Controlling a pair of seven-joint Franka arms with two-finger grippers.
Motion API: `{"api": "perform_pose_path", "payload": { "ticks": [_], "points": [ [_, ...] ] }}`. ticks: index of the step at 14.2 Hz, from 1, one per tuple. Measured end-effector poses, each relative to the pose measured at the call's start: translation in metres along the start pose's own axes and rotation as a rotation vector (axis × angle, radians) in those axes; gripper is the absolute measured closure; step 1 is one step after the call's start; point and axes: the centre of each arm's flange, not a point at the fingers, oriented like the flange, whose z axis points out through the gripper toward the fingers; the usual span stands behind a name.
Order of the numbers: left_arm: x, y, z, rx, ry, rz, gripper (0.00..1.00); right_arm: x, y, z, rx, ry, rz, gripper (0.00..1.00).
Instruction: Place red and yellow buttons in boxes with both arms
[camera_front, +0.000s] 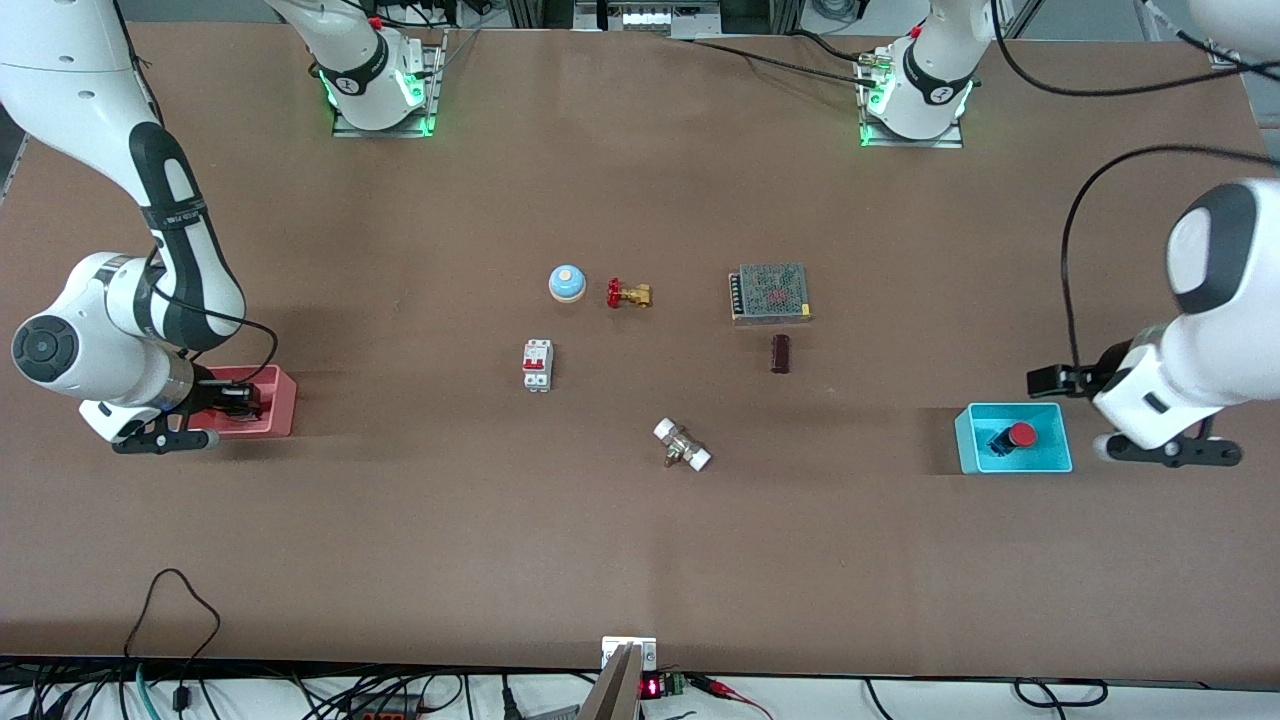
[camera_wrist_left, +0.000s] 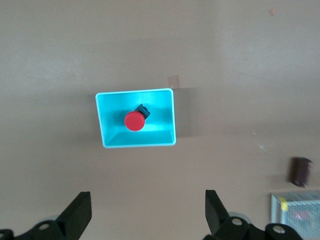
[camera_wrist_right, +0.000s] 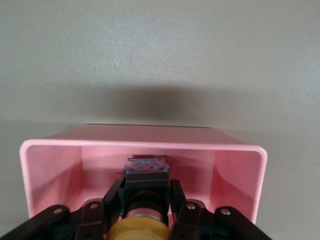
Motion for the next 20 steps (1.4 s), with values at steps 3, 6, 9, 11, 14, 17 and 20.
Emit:
{"api": "perform_pose_path", "payload": {
  "ticks": [3,6,9,11,14,17,20],
  "points": [
    [-0.022,0.005,-0.048,0.001,-0.037,0.006,0.0,0.001,0.0,0.004,-0.002,0.004,-0.004,0.57],
    [-0.035,0.013,-0.068,0.005,-0.042,0.016,0.0,0.001,0.0,0.003,-0.003,0.009,-0.005,0.32],
    [-0.054,0.031,-0.085,-0.01,-0.013,0.016,0.0,0.004,0.001,-0.001,-0.006,0.02,-0.006,0.01],
    [-0.077,0.031,-0.094,-0.027,0.088,-0.009,0.0,0.008,0.001,-0.02,-0.009,0.045,-0.006,0.0],
    [-0.115,0.027,-0.09,-0.025,0.136,-0.021,0.0,0.003,-0.005,-0.093,0.012,0.019,-0.013,0.0],
    [-0.121,0.027,-0.082,-0.023,0.133,-0.022,0.0,-0.016,-0.03,-0.197,0.043,-0.016,-0.047,0.0],
    [-0.121,0.026,-0.078,-0.022,0.125,-0.023,0.0,-0.04,-0.056,-0.283,0.038,-0.069,-0.029,0.0]
  ]
}}
